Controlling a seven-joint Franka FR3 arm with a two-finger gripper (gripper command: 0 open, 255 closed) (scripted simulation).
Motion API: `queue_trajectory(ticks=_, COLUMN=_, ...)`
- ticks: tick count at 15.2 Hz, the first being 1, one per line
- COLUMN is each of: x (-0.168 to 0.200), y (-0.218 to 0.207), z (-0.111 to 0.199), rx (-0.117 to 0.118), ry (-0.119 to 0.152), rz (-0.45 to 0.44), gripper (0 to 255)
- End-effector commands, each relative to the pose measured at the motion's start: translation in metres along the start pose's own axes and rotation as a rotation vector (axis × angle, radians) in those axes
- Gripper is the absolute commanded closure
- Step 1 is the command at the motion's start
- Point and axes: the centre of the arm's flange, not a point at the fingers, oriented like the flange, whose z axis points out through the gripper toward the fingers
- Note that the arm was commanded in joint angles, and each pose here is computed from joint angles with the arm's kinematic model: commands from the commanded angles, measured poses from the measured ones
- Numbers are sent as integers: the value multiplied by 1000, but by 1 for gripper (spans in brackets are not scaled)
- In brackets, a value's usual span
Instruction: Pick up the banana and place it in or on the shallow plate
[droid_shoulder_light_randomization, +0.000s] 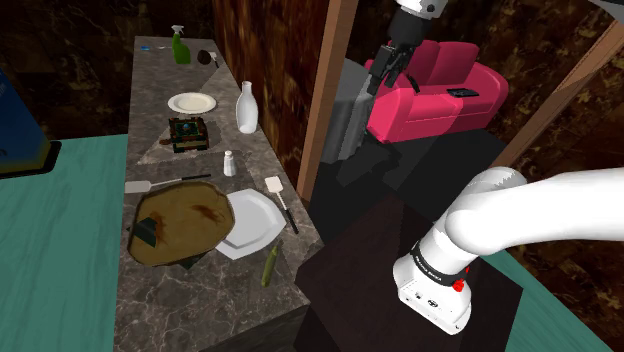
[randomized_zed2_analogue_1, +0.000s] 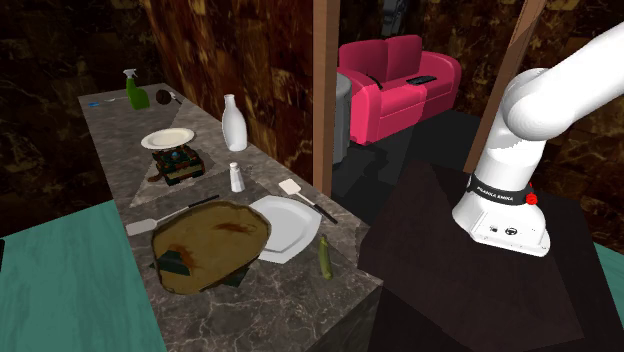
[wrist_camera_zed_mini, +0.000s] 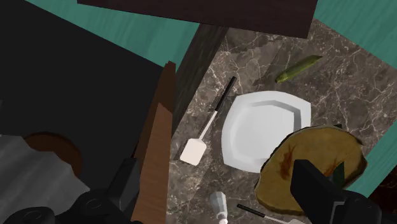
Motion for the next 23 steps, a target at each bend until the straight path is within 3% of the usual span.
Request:
queue_trajectory(ticks=1, x=0, y=0, z=0, rx=0, ry=0, rz=0, gripper=0)
queue_trajectory(ticks=23, x=-23, y=-136, z=252, rx=7, ry=-70, rz=510, gripper=0)
